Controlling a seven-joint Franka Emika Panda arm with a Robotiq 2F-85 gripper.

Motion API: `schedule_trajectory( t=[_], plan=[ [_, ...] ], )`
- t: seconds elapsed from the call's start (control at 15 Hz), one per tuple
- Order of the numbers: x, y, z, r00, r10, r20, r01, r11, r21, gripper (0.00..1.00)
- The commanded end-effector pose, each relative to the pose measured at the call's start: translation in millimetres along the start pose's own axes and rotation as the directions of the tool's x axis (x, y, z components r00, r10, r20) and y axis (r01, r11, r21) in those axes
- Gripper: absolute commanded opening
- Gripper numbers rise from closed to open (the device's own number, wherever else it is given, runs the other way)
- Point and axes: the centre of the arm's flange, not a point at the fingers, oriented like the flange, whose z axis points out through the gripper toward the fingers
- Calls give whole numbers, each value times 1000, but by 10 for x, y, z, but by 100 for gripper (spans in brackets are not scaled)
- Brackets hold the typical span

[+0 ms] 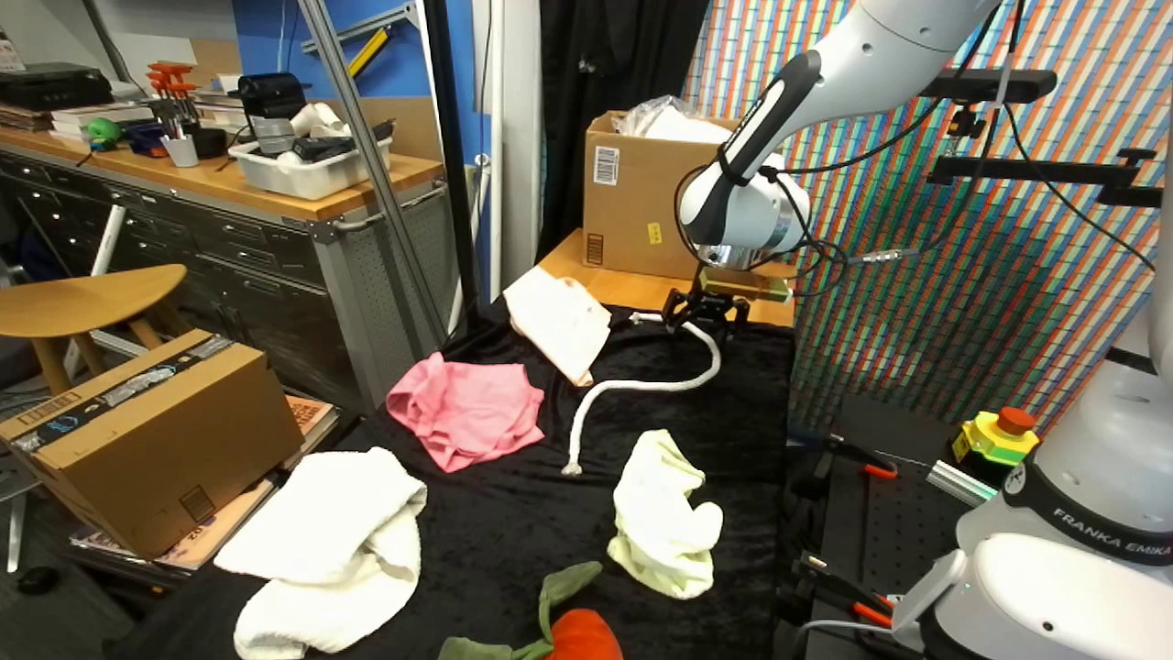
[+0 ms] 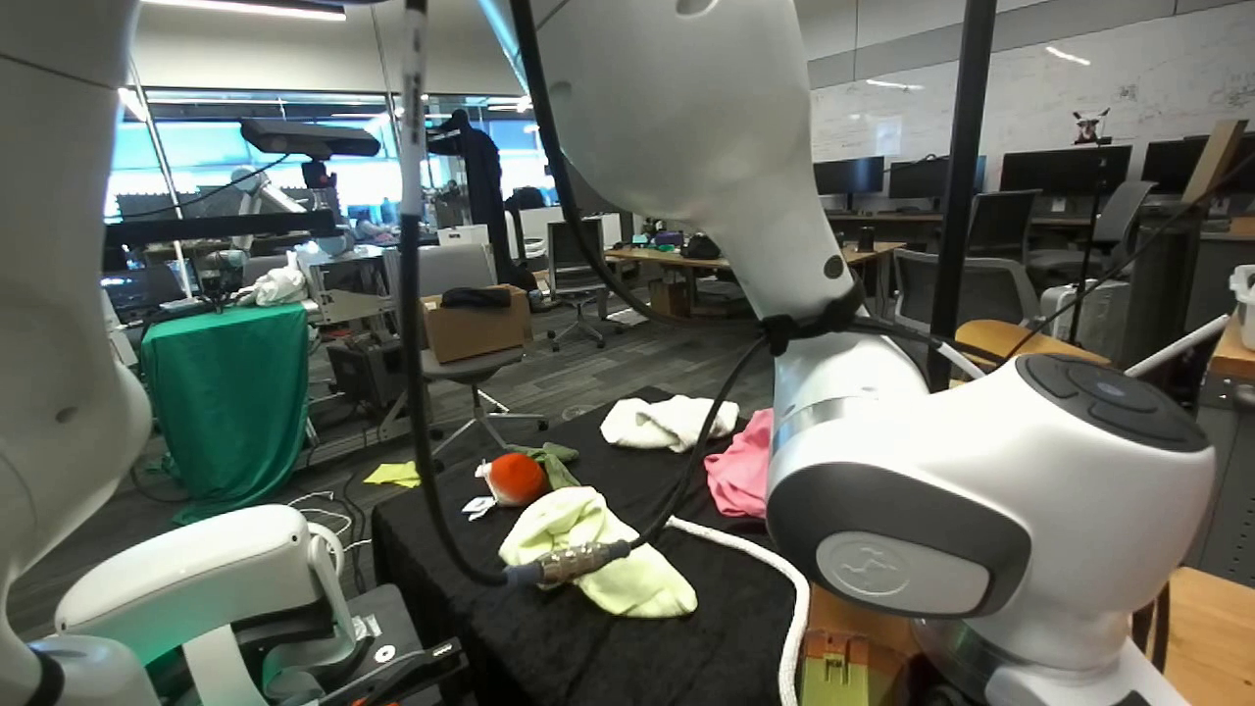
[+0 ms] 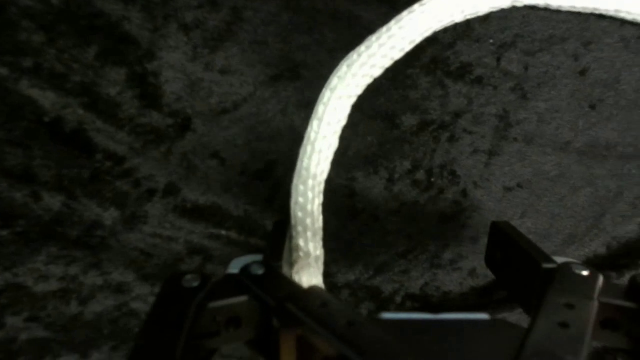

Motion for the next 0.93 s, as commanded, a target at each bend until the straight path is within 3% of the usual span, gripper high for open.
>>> schedule_trajectory(
  t=[0.0,0.87],
  plan=[
    [20,-163,-127,999,-14,-40,15,1000,24,100],
    [-51,-501,-71,995,-98,-34,100,993,64,100]
  ],
)
